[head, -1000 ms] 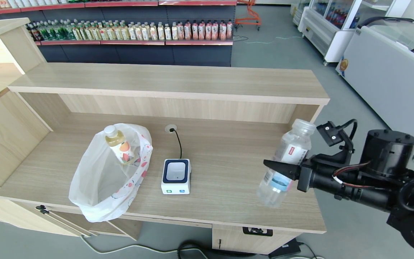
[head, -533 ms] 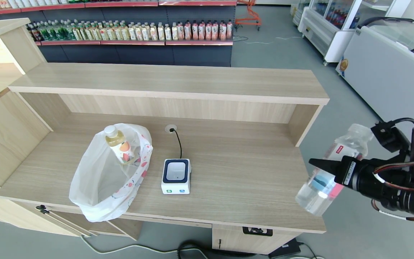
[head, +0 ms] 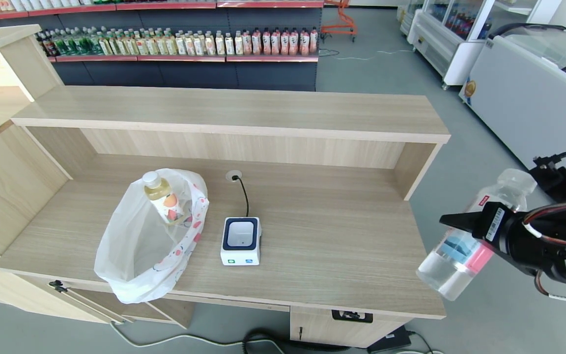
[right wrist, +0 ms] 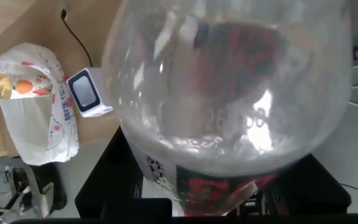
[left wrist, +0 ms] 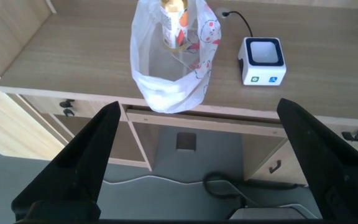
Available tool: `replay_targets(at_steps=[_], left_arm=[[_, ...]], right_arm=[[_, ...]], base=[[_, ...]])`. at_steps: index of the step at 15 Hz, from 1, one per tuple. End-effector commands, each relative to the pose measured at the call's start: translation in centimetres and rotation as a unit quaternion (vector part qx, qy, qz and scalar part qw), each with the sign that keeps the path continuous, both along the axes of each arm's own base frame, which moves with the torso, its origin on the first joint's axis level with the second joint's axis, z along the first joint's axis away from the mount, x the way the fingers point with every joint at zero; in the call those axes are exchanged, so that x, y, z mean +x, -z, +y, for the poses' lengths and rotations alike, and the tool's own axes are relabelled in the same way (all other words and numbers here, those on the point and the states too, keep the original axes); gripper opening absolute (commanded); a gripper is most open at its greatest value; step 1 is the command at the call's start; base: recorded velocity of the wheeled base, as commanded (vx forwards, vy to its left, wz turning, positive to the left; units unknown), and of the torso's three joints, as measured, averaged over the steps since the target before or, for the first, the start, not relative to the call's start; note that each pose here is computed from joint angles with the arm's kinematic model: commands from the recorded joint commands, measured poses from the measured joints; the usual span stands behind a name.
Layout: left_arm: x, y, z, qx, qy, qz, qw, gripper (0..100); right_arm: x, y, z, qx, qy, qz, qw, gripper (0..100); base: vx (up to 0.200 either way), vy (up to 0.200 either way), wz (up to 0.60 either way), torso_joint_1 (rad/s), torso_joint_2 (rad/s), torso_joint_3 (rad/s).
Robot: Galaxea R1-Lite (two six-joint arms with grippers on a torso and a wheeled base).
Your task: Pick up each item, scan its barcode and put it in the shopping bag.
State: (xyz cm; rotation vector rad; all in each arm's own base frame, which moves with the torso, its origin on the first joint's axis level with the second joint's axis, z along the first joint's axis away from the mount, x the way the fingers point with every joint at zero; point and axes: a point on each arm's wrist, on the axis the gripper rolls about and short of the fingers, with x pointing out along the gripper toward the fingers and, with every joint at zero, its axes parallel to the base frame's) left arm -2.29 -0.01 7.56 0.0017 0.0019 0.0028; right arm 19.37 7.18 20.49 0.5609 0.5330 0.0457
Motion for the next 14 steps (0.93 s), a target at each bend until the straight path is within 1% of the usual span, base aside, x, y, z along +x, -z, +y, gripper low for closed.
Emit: replay_targets(at_steps=[1, 5, 11, 14], left_arm=[[0.0, 0.0, 0.0, 0.0, 0.0, 0.0, 1.0, 100], [0.0, 0.0, 0.0, 0.0, 0.0, 0.0, 1.0, 100], [0.0, 0.0, 0.0, -0.002, 0.0, 0.0, 1.0, 100], [0.0, 0.0, 0.0, -0.002, 0.0, 0.0, 1.0, 100]], right_arm=[[0.1, 0.3, 0.0, -0.011, 0.011, 0.01, 1.0, 0], [-0.8, -0.3, -0.2, -0.006, 0.008, 0.0, 1.0, 0], [-0.7, 0.0, -0.1, -0.008, 0.005, 0.01, 1.0, 0], [-0.1, -0.6, 0.7, 0.019, 0.007, 0.009, 1.0, 0]], base=[[0.0, 0.0, 0.0, 0.0, 0.0, 0.0], [0.0, 0.0, 0.0, 0.0, 0.0, 0.0], [0.0, 0.2, 0.0, 0.0, 0.0, 0.005], [0.0, 0.2, 0.0, 0.009, 0.0, 0.001]])
